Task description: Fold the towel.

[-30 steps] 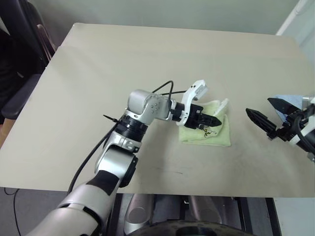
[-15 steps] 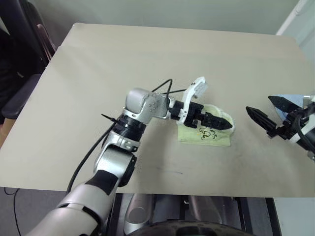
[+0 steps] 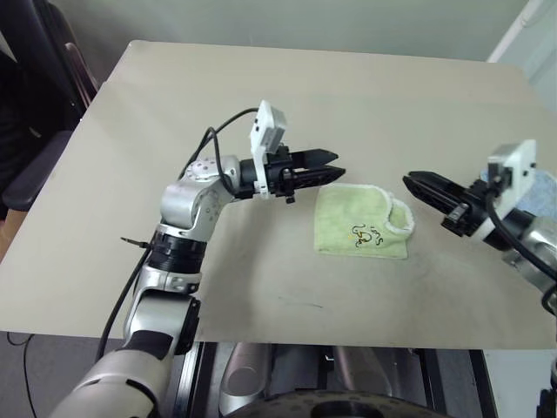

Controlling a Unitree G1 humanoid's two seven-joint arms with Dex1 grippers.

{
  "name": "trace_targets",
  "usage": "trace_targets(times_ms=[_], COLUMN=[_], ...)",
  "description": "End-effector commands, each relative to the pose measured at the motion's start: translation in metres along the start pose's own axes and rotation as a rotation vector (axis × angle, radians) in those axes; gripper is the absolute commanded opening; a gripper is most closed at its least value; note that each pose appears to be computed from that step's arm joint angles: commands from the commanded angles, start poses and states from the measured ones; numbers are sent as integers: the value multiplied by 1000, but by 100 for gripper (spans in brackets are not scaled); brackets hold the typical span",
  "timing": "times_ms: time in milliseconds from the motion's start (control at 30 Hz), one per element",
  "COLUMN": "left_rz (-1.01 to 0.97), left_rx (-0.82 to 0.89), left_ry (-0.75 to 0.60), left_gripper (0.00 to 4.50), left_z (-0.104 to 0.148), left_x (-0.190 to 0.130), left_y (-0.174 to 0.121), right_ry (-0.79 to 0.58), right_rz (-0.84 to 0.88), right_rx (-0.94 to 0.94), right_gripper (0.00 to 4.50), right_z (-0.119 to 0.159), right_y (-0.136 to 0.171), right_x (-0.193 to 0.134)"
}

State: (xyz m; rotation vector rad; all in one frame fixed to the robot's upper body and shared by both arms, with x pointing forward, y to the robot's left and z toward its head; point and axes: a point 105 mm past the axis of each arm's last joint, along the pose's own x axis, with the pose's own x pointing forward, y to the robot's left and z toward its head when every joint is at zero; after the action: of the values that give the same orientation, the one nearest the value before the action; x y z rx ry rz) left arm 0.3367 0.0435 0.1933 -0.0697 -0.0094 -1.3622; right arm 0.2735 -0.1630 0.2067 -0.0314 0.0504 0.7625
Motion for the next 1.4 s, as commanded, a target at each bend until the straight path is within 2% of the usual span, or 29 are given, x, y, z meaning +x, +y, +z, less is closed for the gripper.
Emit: trace_targets(times_ms=[33, 100, 300, 467, 733, 900, 1133, 1400], left_rz=[-27, -17, -58, -155, -242, -244, -276, -285], left_rx=[135, 208, 285, 304, 308, 284, 303, 200], left_ry=[15, 10, -12, -15, 51, 101, 165, 172], left_gripper=[72, 2, 2, 2, 2, 2, 2, 2], left_z=[-6, -16, -34, -47, -74, -87, -106, -105], left_x=[-3, 1, 19, 36, 42, 36, 34, 29], left_y=[-5, -5, -9, -21, -36, -34, -40, -38], right_ry=[-5, 3, 43, 64, 155, 199, 176, 164], right_rz=[60, 88, 145, 127, -45, -77, -163, -70], right_rx=[-1, 9, 32, 63, 80, 82, 90, 104], right_gripper=[0, 0, 0, 0, 0, 0, 0, 0], right_z=[1, -2, -18, -33, -72, -89, -96, -90], right_y=[5, 6, 11, 9, -17, -18, -34, -25], right_x=[12, 22, 37, 42, 23, 14, 20, 22])
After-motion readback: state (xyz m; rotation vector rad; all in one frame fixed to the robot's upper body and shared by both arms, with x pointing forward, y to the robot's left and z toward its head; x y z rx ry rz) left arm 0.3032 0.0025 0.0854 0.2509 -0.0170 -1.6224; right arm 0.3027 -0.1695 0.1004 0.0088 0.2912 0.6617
